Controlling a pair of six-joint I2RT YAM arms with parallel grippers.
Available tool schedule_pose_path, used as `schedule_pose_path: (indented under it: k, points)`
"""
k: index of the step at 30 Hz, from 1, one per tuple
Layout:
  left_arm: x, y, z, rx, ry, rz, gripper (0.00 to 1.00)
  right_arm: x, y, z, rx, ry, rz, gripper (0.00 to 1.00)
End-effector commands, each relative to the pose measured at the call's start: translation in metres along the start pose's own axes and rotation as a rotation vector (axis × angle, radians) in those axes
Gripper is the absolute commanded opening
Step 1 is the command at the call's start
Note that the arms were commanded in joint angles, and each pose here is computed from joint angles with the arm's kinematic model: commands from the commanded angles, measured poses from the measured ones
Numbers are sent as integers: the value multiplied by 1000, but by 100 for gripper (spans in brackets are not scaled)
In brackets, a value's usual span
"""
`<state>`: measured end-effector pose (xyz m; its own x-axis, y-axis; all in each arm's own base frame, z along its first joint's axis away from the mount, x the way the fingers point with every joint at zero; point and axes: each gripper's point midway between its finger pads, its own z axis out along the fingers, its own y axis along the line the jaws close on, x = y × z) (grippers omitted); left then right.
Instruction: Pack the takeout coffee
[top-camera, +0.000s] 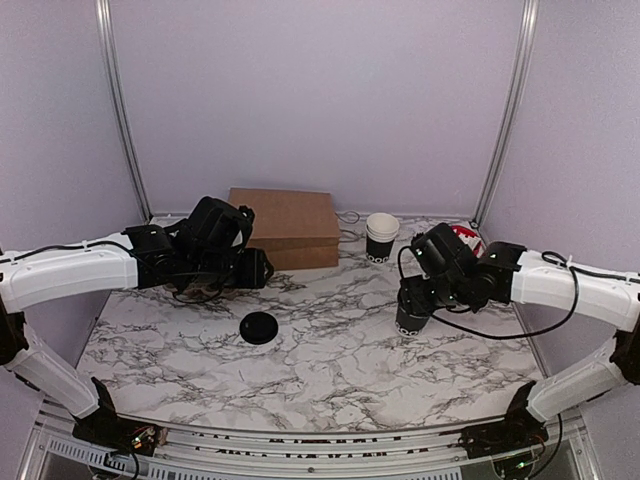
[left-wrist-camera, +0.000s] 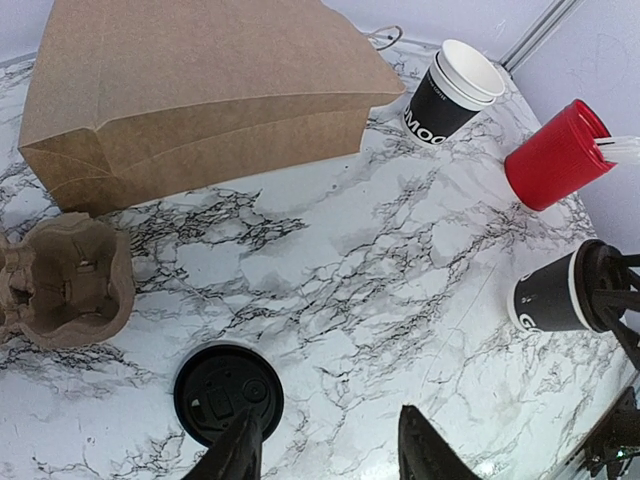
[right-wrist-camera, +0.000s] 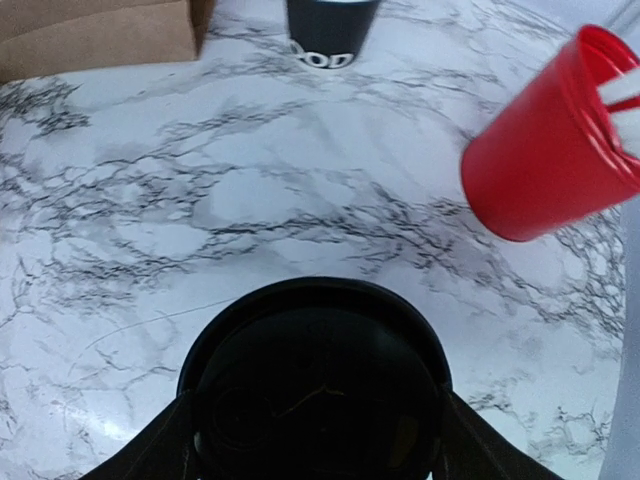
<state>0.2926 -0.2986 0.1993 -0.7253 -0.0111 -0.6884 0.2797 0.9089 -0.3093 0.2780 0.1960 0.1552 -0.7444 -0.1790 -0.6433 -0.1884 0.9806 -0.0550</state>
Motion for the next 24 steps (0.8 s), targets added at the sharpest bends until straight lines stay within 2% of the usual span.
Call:
schedule_pose_path:
  k: [1, 7, 16, 22, 24]
  points:
    - [1, -1, 3, 0, 25, 15, 47, 9, -48, -9, 56, -4, 103, 75]
    - [1, -5, 8, 13, 34, 15, 47, 33, -87, -5, 88, 33, 184, 76]
    - [3, -3, 7, 8, 33, 17, 47, 33, -92, -3, 99, 42, 215, 90]
    - [4, -2, 7, 6, 36, 16, 47, 22, -101, -19, 125, 3, 226, 99]
    - [5, -2, 7, 7, 36, 16, 47, 16, -105, -27, 138, -15, 228, 100]
